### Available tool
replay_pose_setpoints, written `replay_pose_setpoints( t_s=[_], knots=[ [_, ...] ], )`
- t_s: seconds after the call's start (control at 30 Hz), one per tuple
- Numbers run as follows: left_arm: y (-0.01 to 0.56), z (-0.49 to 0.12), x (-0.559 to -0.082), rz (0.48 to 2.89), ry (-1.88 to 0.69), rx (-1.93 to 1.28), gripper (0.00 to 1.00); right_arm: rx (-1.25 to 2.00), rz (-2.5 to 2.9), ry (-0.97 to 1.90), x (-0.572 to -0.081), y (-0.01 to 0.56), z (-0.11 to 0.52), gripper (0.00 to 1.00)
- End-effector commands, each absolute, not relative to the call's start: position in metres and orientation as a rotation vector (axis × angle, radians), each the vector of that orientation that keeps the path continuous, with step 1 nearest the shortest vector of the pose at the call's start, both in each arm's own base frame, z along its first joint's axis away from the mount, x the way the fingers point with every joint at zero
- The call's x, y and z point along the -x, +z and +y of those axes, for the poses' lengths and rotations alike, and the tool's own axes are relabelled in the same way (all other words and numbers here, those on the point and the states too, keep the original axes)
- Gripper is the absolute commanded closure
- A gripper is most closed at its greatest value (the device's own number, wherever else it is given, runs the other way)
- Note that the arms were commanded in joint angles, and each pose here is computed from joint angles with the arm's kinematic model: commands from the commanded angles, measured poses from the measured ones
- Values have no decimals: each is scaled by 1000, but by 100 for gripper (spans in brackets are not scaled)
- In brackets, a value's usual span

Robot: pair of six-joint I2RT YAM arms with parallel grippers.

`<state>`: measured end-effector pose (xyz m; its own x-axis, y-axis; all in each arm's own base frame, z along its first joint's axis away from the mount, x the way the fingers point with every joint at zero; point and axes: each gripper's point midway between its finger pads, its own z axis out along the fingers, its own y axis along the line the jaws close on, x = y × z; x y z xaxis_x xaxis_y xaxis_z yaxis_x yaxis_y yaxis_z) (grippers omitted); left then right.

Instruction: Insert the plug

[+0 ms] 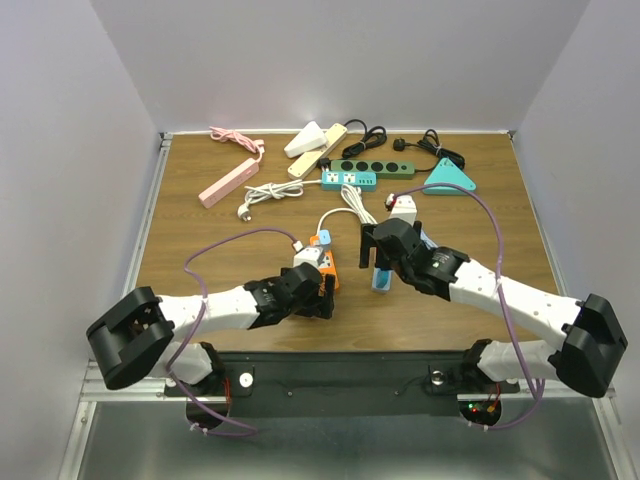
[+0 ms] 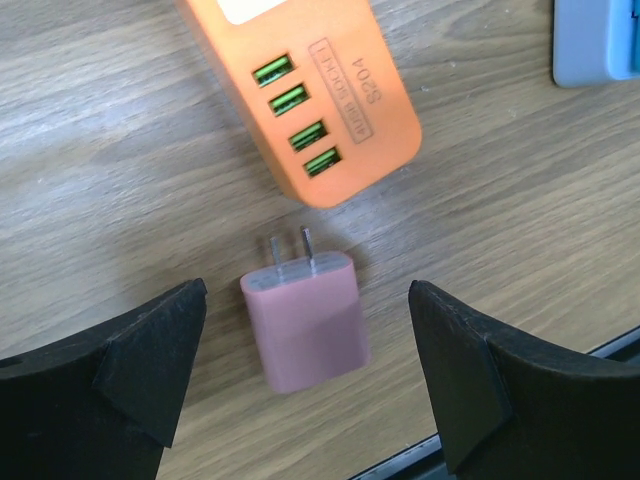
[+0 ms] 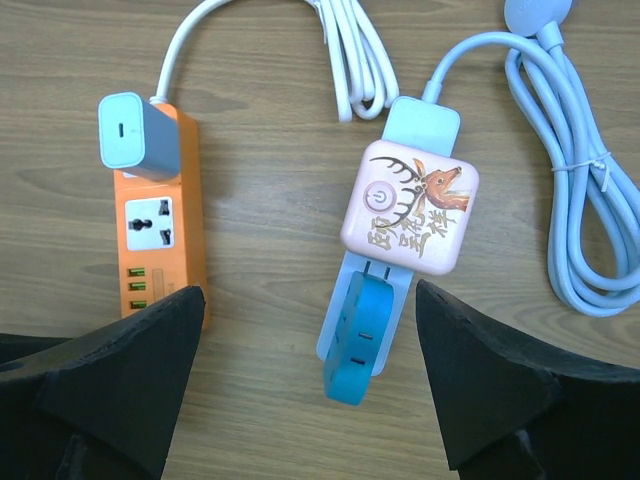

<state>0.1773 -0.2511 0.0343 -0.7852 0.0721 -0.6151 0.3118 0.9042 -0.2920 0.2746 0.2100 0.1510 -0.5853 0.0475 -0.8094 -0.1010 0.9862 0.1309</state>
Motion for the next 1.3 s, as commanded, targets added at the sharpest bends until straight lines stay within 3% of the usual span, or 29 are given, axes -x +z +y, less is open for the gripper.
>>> replay_pose_setpoints(
  t_s=[0.0, 0.2, 0.43, 0.53, 0.63, 1.07, 1.27],
  knots=[
    [40, -254, -185, 2437, -434, -270, 11, -21, 2130, 221, -279, 167, 204, 9],
    [26, -256, -183, 2496, -375, -321, 27, -28, 2102, 240, -277, 178, 198, 8],
    [19, -257, -179, 2534, -357, -347, 70, -37, 2081, 255, -274, 185, 195, 8],
    [21, -258, -175, 2543, -383, -361, 81, -37, 2071, 249, -275, 188, 193, 8],
    [30, -264, -171, 2533, -447, -359, 100, -40, 2058, 259, -275, 194, 193, 8],
    [210, -290, -253, 1973, -1126, 112, 100, 16, 1949, 438, -272, 233, 210, 11],
    [248, -292, -270, 1827, -1327, 302, 100, 73, 1854, 606, -270, 258, 238, 18]
  ],
)
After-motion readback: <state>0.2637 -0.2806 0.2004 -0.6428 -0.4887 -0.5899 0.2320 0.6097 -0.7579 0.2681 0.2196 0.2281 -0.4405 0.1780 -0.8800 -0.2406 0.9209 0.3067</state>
